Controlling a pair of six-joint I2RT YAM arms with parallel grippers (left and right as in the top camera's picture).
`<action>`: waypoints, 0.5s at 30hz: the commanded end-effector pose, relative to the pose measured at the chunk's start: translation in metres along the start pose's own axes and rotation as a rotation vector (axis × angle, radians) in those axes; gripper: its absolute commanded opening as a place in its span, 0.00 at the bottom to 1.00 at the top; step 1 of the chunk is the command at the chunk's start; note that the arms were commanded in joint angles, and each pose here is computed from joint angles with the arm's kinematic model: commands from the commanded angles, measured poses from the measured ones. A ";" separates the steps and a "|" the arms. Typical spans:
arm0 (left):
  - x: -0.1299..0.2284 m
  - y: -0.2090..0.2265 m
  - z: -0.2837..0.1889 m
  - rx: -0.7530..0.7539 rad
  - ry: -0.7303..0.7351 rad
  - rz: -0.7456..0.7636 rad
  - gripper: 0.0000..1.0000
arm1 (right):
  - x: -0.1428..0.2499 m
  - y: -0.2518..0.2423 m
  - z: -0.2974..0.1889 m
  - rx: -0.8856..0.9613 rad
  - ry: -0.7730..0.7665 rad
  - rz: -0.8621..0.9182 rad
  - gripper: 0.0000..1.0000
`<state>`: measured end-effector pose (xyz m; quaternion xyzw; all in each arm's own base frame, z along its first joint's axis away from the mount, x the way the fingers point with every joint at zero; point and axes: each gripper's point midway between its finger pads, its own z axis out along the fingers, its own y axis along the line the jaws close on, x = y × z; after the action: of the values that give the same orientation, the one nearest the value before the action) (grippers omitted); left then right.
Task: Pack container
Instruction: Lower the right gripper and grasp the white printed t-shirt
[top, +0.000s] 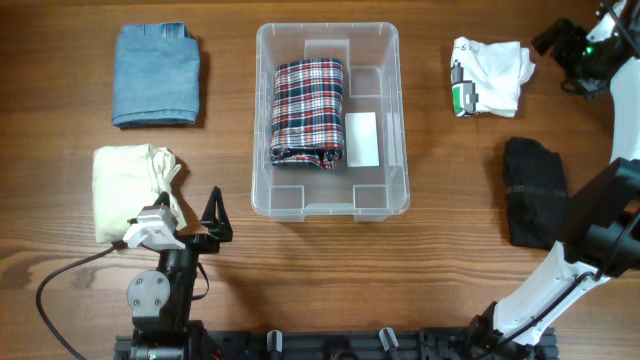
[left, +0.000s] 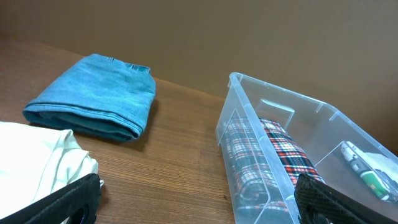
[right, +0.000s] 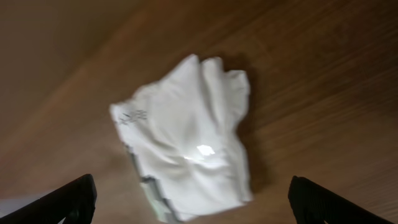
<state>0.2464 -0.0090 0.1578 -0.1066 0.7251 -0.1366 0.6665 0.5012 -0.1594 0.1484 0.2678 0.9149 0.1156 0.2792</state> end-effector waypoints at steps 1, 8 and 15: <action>0.002 0.004 0.000 -0.015 0.004 0.004 1.00 | 0.020 -0.012 0.025 -0.024 0.082 -0.192 1.00; 0.002 0.004 0.000 -0.016 0.004 0.004 1.00 | 0.036 0.005 0.042 -0.312 0.136 -0.238 1.00; 0.002 0.004 0.000 -0.015 0.004 0.005 1.00 | 0.044 -0.010 0.055 -0.361 0.173 -0.167 1.00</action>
<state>0.2464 -0.0090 0.1579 -0.1065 0.7250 -0.1366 0.6666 0.5011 -0.1456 0.0922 0.1326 0.9289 0.2314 0.2569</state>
